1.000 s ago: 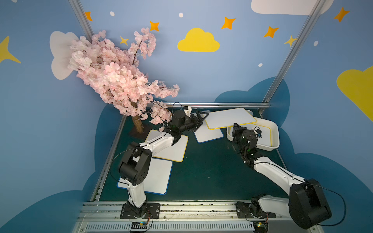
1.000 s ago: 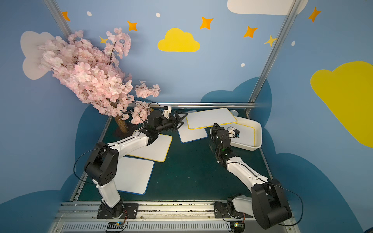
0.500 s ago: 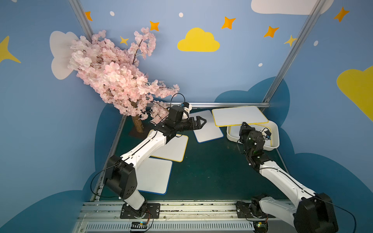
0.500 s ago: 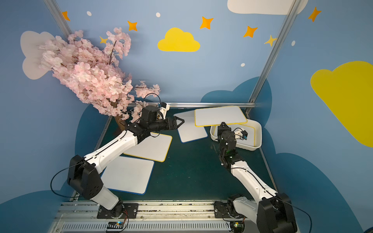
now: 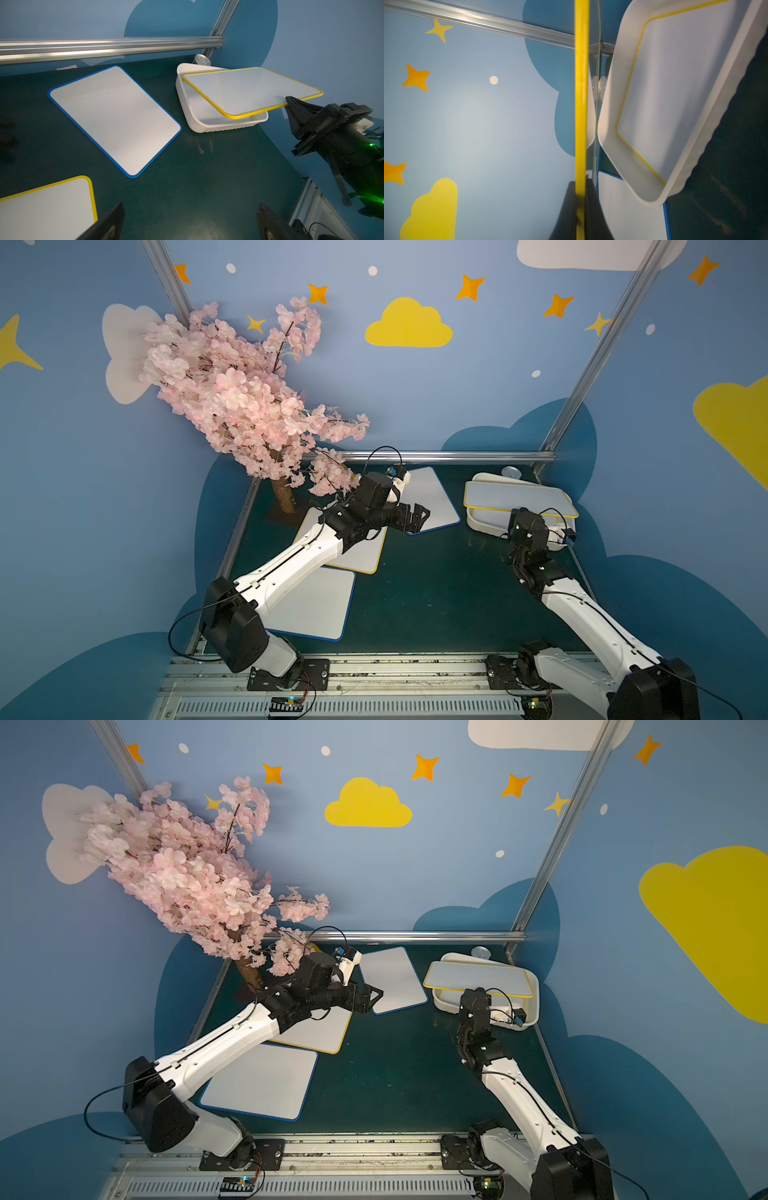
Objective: Put the whiteboard into the storage box
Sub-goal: Place the whiteboard in the storage box.
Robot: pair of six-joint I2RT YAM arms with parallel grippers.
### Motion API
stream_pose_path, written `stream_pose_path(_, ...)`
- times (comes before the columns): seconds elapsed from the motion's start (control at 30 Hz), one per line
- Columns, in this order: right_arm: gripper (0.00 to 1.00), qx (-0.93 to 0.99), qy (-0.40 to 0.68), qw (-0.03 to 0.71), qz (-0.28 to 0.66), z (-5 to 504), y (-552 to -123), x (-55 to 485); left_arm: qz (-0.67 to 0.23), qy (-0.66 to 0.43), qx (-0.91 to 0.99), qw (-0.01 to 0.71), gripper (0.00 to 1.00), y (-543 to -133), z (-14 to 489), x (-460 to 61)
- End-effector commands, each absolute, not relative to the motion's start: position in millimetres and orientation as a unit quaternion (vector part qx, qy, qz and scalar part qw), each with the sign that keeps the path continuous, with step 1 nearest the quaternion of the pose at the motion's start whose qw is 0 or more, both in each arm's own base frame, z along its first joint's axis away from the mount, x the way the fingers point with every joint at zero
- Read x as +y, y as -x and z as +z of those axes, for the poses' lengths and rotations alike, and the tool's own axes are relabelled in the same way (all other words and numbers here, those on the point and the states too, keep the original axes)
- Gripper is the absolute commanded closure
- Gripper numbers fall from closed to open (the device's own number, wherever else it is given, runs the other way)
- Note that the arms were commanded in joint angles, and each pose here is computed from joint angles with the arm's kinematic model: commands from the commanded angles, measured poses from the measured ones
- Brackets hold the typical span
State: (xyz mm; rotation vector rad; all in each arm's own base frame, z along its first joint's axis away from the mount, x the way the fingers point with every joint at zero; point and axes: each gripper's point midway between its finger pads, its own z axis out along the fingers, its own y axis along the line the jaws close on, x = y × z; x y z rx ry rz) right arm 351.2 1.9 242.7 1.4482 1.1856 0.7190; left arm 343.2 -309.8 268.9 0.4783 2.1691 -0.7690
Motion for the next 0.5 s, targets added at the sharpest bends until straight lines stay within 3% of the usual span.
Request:
stream_pose_path(0.0, 1.00, 0.432, -0.638, 0.550, 0.324, 269, -354, -13, -0.290, -0.197, 0.855, 0.381, 0.00, -344, 267, -308)
stream_pose_path(0.47, 1.00, 0.423, -0.673, 0.520, 0.314, 234, -374, -38, -0.300, -0.195, 0.855, 0.376, 0.00, -342, 264, -310)
